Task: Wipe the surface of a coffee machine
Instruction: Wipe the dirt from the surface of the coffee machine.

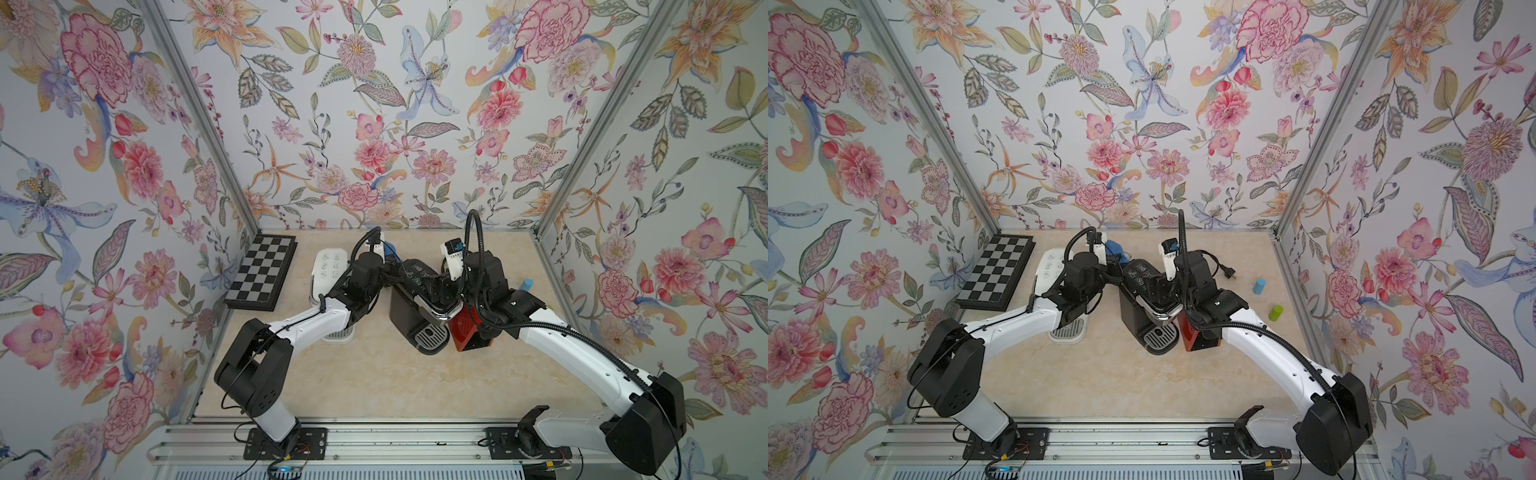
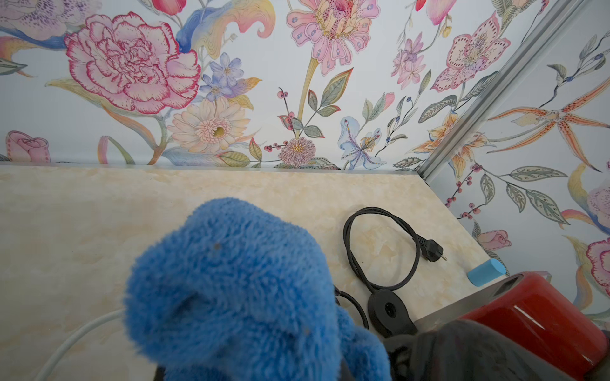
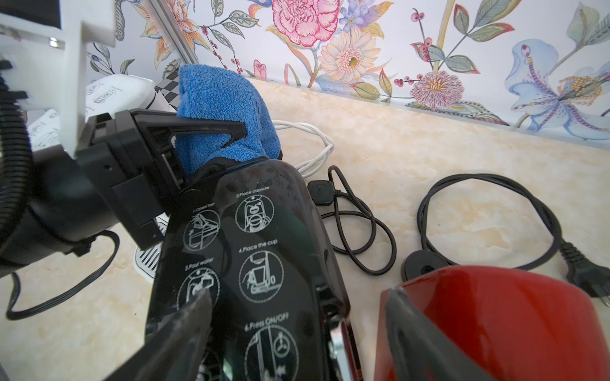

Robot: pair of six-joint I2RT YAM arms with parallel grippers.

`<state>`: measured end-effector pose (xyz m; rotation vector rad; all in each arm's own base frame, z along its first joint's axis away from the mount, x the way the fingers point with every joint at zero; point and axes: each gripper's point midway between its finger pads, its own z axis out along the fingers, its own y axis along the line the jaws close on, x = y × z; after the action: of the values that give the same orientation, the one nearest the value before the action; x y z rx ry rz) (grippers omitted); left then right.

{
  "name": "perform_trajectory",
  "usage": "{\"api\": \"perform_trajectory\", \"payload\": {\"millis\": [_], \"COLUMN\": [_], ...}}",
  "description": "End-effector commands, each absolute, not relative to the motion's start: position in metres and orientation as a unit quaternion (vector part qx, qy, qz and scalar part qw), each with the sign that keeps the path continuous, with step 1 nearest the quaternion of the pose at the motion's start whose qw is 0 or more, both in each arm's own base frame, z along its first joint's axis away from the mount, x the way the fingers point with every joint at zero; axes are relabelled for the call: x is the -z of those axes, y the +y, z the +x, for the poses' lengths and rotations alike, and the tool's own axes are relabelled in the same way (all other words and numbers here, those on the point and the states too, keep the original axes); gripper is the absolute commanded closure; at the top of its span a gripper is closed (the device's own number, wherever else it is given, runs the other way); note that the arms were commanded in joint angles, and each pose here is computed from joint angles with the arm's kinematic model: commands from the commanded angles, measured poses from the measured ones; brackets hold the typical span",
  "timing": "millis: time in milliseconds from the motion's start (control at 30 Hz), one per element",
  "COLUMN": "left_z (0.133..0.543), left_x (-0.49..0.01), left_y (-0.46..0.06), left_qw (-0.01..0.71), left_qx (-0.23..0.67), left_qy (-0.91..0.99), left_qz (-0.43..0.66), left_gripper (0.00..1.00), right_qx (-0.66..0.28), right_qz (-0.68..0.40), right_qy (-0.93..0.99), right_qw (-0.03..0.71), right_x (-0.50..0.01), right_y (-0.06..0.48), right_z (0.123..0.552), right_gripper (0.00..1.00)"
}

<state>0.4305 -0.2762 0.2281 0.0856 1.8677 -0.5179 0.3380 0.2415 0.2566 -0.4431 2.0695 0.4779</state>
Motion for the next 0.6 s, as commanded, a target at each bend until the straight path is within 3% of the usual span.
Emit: {"api": "perform_trajectory", "payload": {"millis": [0,200,567], "left_z": [0.411,0.399,0.374], "left_x": [-0.208,-0.200,-0.178], "left_y": [-0.282,-0.279,-0.280], "left_qw": [0.542,0.552,0.555], "left_qx": [0.202,0.176,0.237], "left_qy": [0.815,0.814,0.797], "left_qz": [0.035,0.020,0.026], "left_gripper": [1.00,1.00,1.00], "right_qx": [-0.178,-0.173,-0.171], "right_qz": [-0.178,-0.177,-0.174], "right_qy": [0.853,0.857,0.862], "right_qw": [0.458,0.452,0.445], "right_x": [-0.246,-0.238,-0.231], "right_y": [0.242,0.242,0.240], "right_z": [0.342,0.343,0.343], "right_gripper": [0.17,0.17,0.16]}}
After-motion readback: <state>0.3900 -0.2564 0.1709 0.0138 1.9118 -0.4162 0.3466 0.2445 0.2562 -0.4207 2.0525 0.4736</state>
